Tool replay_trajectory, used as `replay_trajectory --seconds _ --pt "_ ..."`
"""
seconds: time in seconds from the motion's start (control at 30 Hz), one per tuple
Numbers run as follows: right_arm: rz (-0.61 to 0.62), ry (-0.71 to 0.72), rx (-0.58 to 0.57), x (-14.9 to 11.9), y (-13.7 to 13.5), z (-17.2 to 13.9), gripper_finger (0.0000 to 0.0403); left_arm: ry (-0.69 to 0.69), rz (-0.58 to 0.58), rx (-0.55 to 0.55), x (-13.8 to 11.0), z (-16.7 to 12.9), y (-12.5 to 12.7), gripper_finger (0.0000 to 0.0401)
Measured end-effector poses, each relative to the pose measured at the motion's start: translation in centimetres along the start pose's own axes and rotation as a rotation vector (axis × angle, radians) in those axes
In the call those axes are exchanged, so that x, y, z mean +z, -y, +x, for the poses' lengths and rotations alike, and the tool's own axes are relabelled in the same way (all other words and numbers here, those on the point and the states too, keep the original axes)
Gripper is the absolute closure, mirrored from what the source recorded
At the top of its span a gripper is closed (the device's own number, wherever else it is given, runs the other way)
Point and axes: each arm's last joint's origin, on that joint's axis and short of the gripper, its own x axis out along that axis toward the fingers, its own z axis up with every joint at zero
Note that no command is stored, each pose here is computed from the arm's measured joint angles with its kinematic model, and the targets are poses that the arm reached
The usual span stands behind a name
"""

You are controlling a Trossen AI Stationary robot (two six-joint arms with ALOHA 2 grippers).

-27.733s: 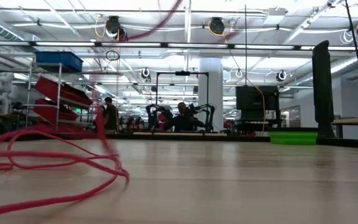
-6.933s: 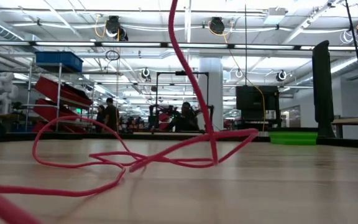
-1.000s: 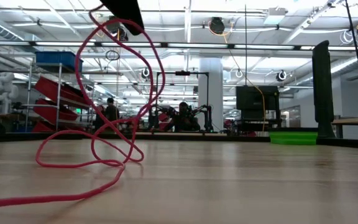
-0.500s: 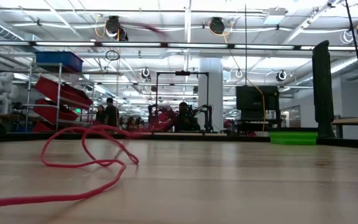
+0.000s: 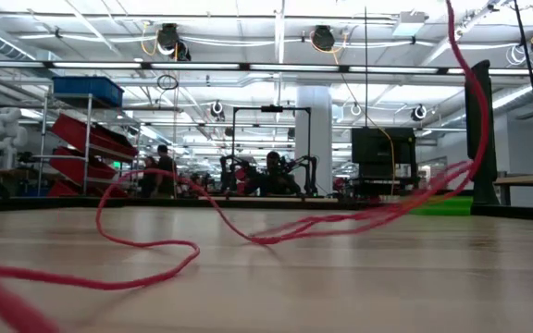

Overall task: Coil cords
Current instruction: Coil the red wire on the black spool

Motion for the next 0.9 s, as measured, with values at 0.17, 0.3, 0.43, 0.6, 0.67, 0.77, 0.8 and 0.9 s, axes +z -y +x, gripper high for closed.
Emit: replay_trajectory --seconds 0.17,0.3,0.43,0.6,0.67,0.77,0.8,0.9 --pt "-0.047 0.094 0.18 -0.2 -0.6 0.8 0.0403 0.227 -0.009 0.258 1.3 -1.7 0.3 0.0278" --pt "-0.053 0.111 0.233 -0.5 -0.7 1.9 0.0403 0.259 0.018 0.199 2.2 -2.4 1.1 0.0278" --pt "-0.076 0.088 0.204 -1.1 -1.0 3.3 0.0403 0.316 -0.014 0.103 3.6 -2.8 1.7 0.0278" --pt "-0.099 0.1 0.247 -1.8 -1.5 5.3 0.0403 0.363 -0.044 0.03 4.6 -3.0 1.8 0.0278" --pt "-0.092 0.1 0.262 -2.1 -1.6 6.1 0.0403 0.361 -0.042 0.031 4.6 -2.8 1.7 0.0278" --pt "-0.081 0.082 0.258 -2.6 -1.7 7.2 0.0403 0.36 -0.011 0.045 4.8 -2.5 1.5 0.0278" --pt "-0.079 0.071 0.252 -2.8 -1.8 7.5 0.0403 0.363 -0.004 0.05 4.9 -2.4 1.4 0.0278" --pt "-0.091 0.04 0.24 -3.5 -2.0 8.4 0.0403 0.389 0.008 0.063 5.5 -2.2 1.2 0.0278"
